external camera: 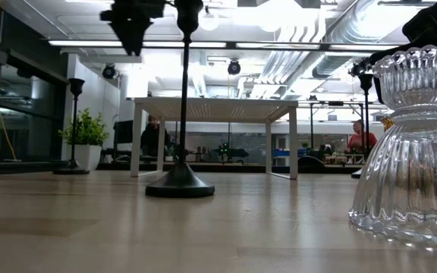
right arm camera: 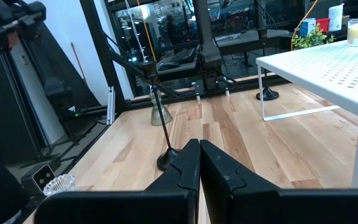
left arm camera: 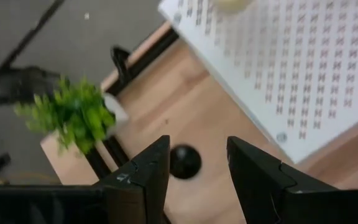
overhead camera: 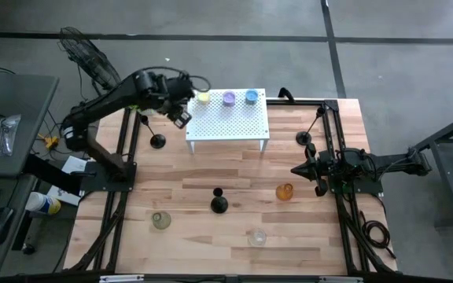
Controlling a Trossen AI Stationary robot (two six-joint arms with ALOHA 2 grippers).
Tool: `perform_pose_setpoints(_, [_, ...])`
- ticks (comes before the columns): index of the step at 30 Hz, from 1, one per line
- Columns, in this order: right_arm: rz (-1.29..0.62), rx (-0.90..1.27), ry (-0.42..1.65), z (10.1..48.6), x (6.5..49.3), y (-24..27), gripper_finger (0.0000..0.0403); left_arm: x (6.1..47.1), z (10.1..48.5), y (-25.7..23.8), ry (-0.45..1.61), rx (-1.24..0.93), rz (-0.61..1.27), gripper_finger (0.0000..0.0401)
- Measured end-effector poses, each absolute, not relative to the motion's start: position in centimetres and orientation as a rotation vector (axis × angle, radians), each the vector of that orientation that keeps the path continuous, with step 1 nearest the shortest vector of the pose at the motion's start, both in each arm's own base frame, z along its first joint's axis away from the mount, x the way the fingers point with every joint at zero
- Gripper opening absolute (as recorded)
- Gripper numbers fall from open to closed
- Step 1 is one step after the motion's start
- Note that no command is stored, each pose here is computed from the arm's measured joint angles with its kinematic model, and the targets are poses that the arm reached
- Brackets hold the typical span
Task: Pick & Place candle stick holders
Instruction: Put the top left black candle holder on the shelf
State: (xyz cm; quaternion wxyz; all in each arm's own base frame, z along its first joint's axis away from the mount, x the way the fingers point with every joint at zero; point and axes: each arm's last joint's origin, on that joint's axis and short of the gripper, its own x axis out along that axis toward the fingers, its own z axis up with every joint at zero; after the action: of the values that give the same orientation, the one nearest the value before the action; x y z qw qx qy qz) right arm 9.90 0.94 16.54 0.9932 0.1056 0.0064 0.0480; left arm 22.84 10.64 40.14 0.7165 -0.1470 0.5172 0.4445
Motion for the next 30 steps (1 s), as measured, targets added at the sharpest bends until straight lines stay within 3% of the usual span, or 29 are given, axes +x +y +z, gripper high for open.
perform_pose_setpoints(8, [0.096,0.212,0.013,16.5,9.9,0.9,0.0002,18.9,38.7,7.6,1.078,-0.413,1.078,0.0155])
perform_pose_setpoints(21, [0.096,0.212,0.013,16.5,9.9,0.9,0.0002,10.3,37.6,3.5,0.671,-0.351,1.273,0.0155])
perform_pose_setpoints(30, [0.096,0.212,0.013,16.5,9.9,0.9,0.0002,8.0,34.4,2.1,0.55,-0.329,1.18,0.0155])
